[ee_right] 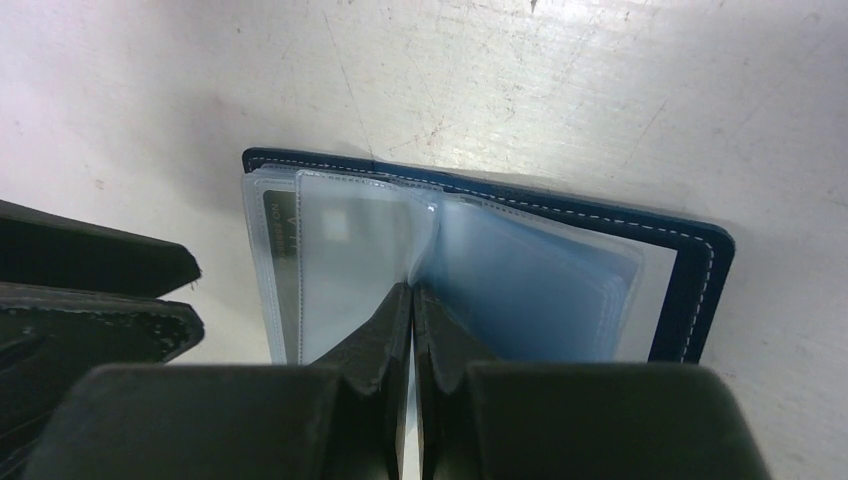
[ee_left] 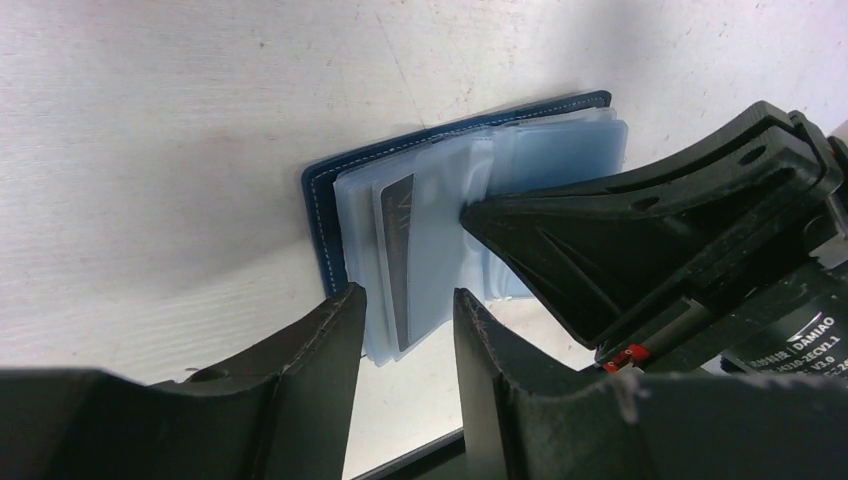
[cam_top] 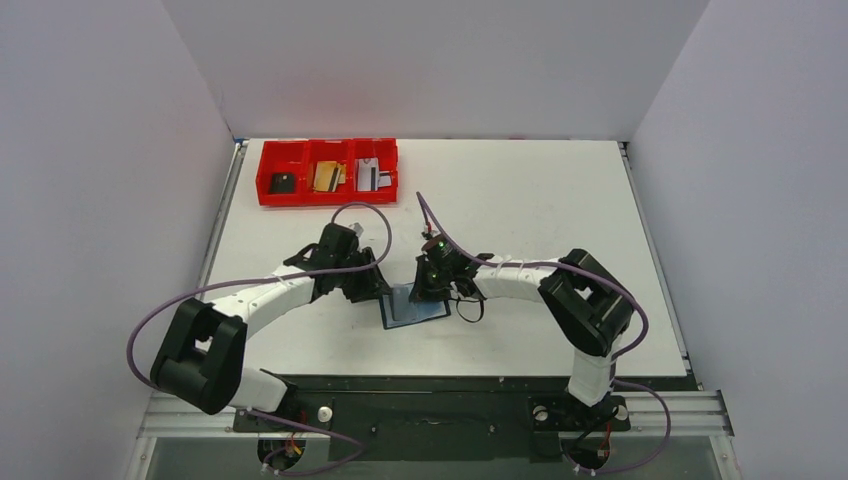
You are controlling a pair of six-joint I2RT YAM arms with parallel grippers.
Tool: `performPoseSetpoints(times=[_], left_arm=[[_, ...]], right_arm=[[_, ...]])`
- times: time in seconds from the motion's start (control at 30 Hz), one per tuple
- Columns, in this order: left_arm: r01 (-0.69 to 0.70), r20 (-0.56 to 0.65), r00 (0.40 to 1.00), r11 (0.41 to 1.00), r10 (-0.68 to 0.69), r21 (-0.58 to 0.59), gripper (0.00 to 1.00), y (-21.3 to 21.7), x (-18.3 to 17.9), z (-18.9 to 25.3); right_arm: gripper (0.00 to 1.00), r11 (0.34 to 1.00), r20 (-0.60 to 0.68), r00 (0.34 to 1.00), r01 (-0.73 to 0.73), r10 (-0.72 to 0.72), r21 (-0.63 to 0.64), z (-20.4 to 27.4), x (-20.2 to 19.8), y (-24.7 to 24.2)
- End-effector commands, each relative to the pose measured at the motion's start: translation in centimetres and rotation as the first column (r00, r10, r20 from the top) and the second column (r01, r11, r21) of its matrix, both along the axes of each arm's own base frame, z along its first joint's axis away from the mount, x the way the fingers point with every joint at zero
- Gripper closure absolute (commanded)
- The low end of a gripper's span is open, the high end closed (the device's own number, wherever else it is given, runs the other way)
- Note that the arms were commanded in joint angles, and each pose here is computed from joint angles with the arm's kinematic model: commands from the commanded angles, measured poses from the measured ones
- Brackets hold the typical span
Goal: Take the credit cards out of the card holder
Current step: Remove the credit card from the card holder.
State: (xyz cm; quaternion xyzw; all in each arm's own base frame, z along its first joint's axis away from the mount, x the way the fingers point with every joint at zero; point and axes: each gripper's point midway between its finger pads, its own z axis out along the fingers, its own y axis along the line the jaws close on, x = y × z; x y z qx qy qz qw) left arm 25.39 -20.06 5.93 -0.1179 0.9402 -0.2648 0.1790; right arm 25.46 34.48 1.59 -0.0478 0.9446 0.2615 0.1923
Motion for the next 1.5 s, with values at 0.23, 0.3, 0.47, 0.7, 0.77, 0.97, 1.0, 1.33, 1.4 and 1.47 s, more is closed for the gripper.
performPoseSetpoints(times=[0.23,0.3,0.47,0.7,0.77,0.97,1.0,1.33,1.4,1.47], left_arm=[[0.050,0.041,0.998,0.996,-0.047,-0.076,0.67,-2.8,1.3,0.7],[0.056,0.043,0.998,0.995,-0.053,-0.077,0.67,-2.9,1.5,0.4],[0.090,0.038,0.995,0.992,-0.087,-0.084,0.67,-3.5,1.6,-0.8],[0.104,0.015,0.995,0.993,-0.104,-0.048,0.68,-3.3,1.6,-2.0],[0.110,0.006,0.994,0.993,-0.110,-0.044,0.68,-3.4,1.5,-2.4],[0.118,-0.021,0.993,0.992,-0.119,-0.047,0.68,-3.8,1.1,-3.2],[0.118,-0.019,0.993,0.992,-0.119,-0.051,0.68,-3.9,1.0,-3.2],[0.106,-0.013,0.994,0.993,-0.107,-0.056,1.00,-4.2,1.2,-2.6],[0.100,-0.010,0.995,0.994,-0.101,-0.047,1.00,-4.0,1.3,-2.3],[0.095,-0.005,0.995,0.995,-0.095,-0.034,1.00,-3.8,1.4,-2.0]], right_arm=[[1.00,0.999,-0.092,0.996,0.015,-0.018,-0.030,-4.0,-1.1,-2.4],[1.00,1.000,-0.098,0.995,0.016,-0.019,-0.025,-4.1,-1.2,-2.5],[1.00,1.000,-0.107,0.994,0.023,-0.025,-0.021,-4.4,-1.2,-2.7],[1.00,0.999,-0.119,0.992,0.031,-0.033,-0.016,-4.6,-1.2,-3.0],[1.00,1.000,-0.124,0.992,0.031,-0.031,0.000,-4.6,-1.1,-2.8],[1.00,0.999,-0.144,0.989,0.045,-0.040,0.031,-5.0,-0.9,-2.8],[1.00,0.998,-0.146,0.988,0.046,-0.041,0.031,-5.1,-0.9,-2.8],[0.96,0.997,-0.126,0.991,0.043,-0.035,0.060,-3.7,-0.2,-2.3],[0.89,0.997,-0.111,0.993,0.036,-0.028,0.069,-2.7,0.2,-1.9],[0.82,0.995,-0.085,0.996,0.030,-0.023,0.090,-1.2,0.8,-1.5]])
